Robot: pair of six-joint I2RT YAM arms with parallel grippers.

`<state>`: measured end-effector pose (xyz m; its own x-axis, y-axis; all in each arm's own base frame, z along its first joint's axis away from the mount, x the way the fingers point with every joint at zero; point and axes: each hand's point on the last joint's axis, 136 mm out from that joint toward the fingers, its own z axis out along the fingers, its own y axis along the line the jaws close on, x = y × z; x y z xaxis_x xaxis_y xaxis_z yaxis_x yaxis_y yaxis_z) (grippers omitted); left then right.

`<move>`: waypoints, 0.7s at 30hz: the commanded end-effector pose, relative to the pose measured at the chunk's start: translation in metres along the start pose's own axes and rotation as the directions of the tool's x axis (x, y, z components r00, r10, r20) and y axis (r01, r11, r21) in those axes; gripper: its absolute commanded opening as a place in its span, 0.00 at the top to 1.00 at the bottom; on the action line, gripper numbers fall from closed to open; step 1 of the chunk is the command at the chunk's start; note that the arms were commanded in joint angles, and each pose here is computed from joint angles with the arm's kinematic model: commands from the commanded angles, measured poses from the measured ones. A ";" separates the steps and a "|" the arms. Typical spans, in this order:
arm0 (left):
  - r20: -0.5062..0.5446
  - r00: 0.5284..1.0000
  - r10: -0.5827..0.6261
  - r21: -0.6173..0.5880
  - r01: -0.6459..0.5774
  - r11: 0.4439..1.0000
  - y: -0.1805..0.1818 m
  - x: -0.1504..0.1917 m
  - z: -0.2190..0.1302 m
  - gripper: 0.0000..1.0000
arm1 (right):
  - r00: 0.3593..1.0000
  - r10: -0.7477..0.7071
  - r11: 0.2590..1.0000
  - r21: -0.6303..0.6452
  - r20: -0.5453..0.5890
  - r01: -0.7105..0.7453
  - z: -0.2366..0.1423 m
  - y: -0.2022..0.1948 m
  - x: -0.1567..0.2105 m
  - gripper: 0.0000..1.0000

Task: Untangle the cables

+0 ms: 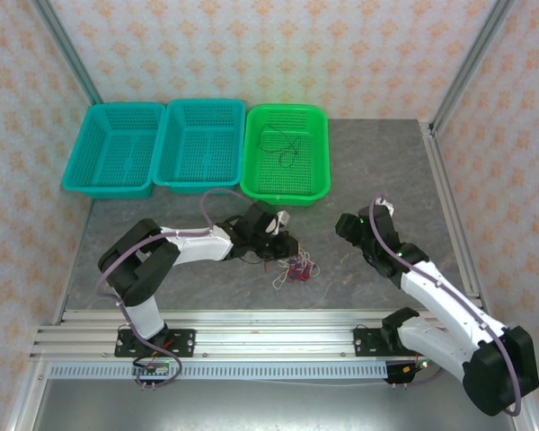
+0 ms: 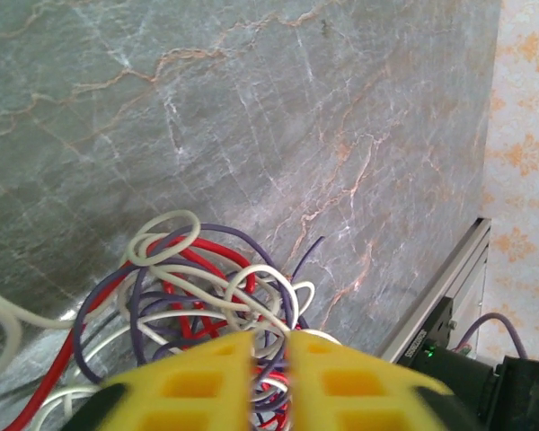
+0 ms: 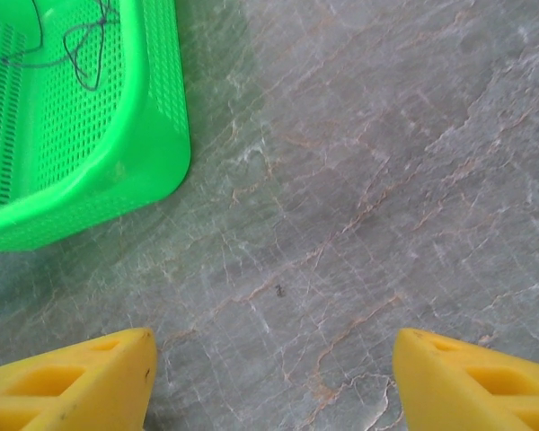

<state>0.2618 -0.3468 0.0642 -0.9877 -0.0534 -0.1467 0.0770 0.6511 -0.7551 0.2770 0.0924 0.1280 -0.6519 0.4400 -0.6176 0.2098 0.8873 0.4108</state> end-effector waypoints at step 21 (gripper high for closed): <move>-0.040 0.999 0.009 0.079 -0.006 0.997 -0.005 0.008 -0.004 0.76 | 0.997 -0.001 1.000 -0.006 -0.083 0.001 0.006 0.006 0.011 0.30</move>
<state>0.2534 -0.3452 0.0677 -0.9903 -0.0220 -0.1371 0.0950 0.6128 -0.7845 0.2740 0.1031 0.1117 -0.7161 0.4179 -0.5591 0.2001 0.8903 0.4091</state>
